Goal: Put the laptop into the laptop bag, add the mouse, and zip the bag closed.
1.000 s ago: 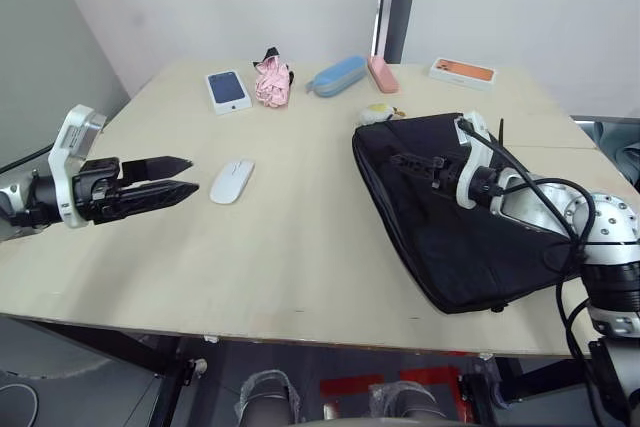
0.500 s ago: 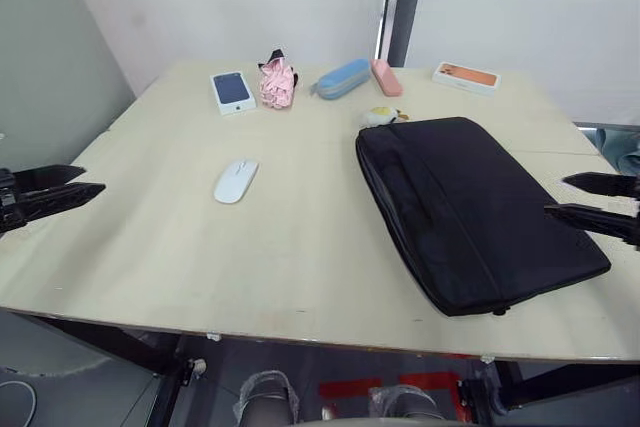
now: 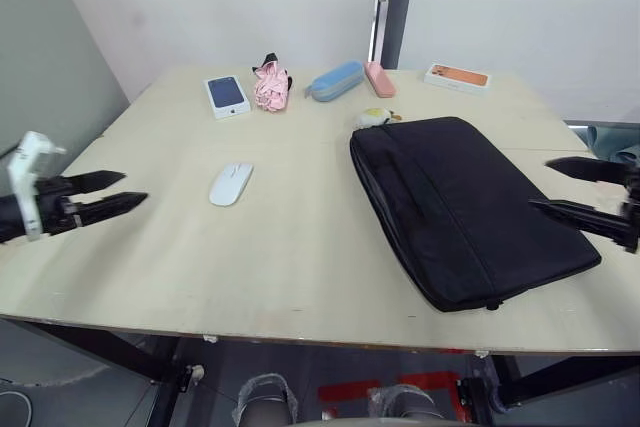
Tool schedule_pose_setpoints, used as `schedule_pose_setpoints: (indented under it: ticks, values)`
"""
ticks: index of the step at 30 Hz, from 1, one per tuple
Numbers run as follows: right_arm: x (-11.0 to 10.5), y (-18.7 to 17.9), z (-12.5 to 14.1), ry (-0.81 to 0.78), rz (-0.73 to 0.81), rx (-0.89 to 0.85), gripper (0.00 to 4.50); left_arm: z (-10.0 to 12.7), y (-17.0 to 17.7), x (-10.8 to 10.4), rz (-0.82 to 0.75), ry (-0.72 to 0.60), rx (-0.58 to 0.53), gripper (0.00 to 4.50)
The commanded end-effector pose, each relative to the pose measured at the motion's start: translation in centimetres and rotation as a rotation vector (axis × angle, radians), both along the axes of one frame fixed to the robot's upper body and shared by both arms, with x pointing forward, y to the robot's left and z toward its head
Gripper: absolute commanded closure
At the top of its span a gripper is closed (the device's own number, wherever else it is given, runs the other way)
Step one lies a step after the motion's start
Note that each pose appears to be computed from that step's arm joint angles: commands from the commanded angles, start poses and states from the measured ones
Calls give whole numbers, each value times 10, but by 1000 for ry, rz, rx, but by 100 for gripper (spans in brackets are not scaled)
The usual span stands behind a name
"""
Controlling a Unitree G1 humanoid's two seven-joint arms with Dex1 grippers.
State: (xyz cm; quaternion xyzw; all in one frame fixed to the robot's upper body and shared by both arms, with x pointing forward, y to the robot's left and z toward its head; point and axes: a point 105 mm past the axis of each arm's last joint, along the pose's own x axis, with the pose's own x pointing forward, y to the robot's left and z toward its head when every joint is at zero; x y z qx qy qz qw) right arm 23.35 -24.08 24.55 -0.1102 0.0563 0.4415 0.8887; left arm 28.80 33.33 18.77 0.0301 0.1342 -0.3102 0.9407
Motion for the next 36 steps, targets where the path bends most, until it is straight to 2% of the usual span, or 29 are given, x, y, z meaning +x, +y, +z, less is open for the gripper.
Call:
schedule_pose_setpoints:
  ticks: [1,3,6,11,15,22,35,36]
  values:
    - [-1,45,0,-23,131,-30,2,-7,-16,20,48,-33,17,0]
    - [0,63,1,-32,181,-36,2,-17,-23,32,77,-26,9,0]
    - [3,97,9,-89,277,-64,2,-32,-36,61,179,-31,16,0]
    - [-11,137,15,-124,430,-60,2,-47,-74,93,231,11,-54,0]
    - [-10,142,14,-126,433,-60,2,-63,-92,103,237,37,-26,0]
    - [-10,143,15,-143,406,-73,2,-64,-93,122,309,8,38,0]
    - [-10,134,18,-157,316,-62,2,-96,-92,127,260,56,165,0]
    - [-8,133,18,-159,305,-59,0,-98,-94,127,246,59,156,26]
